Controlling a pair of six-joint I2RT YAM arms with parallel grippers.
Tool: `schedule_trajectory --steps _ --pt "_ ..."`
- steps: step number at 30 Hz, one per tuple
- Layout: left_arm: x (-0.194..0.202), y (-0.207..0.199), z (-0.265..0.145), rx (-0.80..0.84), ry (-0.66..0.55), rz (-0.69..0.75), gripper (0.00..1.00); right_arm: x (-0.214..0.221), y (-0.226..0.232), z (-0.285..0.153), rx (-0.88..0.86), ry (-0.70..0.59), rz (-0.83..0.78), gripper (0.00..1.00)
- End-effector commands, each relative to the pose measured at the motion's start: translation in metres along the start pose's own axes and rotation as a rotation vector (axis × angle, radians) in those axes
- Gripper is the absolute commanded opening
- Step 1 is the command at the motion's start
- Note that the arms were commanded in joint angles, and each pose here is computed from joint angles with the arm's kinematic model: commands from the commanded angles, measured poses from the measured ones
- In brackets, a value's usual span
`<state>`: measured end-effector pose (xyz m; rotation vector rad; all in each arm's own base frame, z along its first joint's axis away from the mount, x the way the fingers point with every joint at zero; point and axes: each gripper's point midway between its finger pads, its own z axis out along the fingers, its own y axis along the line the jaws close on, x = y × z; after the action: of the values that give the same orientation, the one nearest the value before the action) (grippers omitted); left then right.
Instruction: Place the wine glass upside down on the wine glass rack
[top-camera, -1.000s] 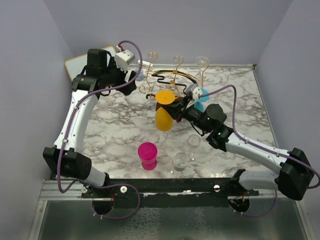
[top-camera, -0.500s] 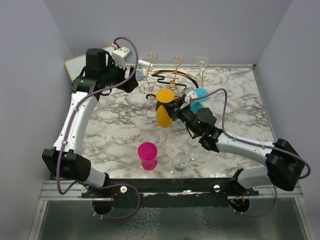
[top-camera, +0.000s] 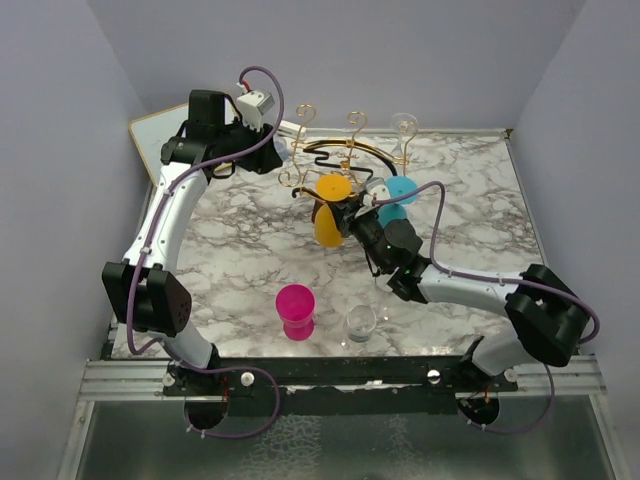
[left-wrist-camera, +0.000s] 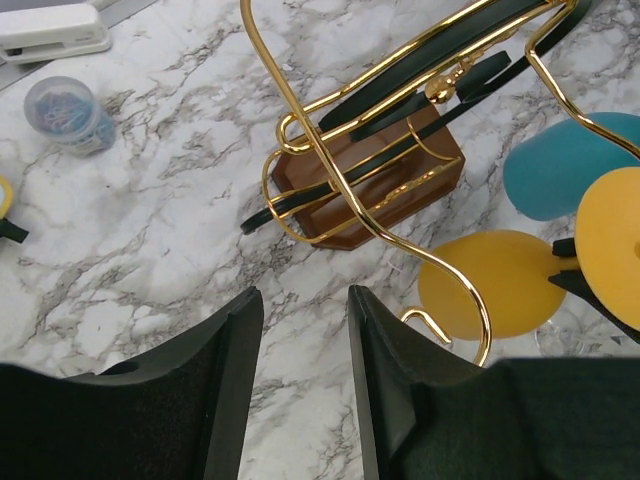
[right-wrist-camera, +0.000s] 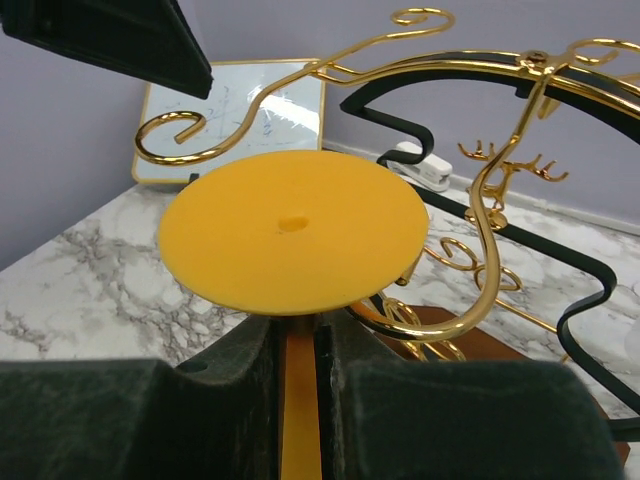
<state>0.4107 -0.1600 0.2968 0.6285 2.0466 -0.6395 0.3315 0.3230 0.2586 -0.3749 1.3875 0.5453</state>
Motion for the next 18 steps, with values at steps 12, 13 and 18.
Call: schedule_trajectory --steps 12,13,18 --pt "-0.012 -0.018 -0.004 0.078 -0.033 -0.003 0.43 -0.008 -0.053 0.007 0.332 -0.135 -0.004 0.01" --pt "-0.012 -0.02 -0.003 0.095 -0.032 -0.006 0.43 -0.008 -0.055 0.007 0.344 -0.137 -0.009 0.01" --pt "-0.008 -0.028 -0.001 0.143 -0.031 -0.03 0.43 -0.017 -0.061 0.004 0.379 -0.156 -0.033 0.01"
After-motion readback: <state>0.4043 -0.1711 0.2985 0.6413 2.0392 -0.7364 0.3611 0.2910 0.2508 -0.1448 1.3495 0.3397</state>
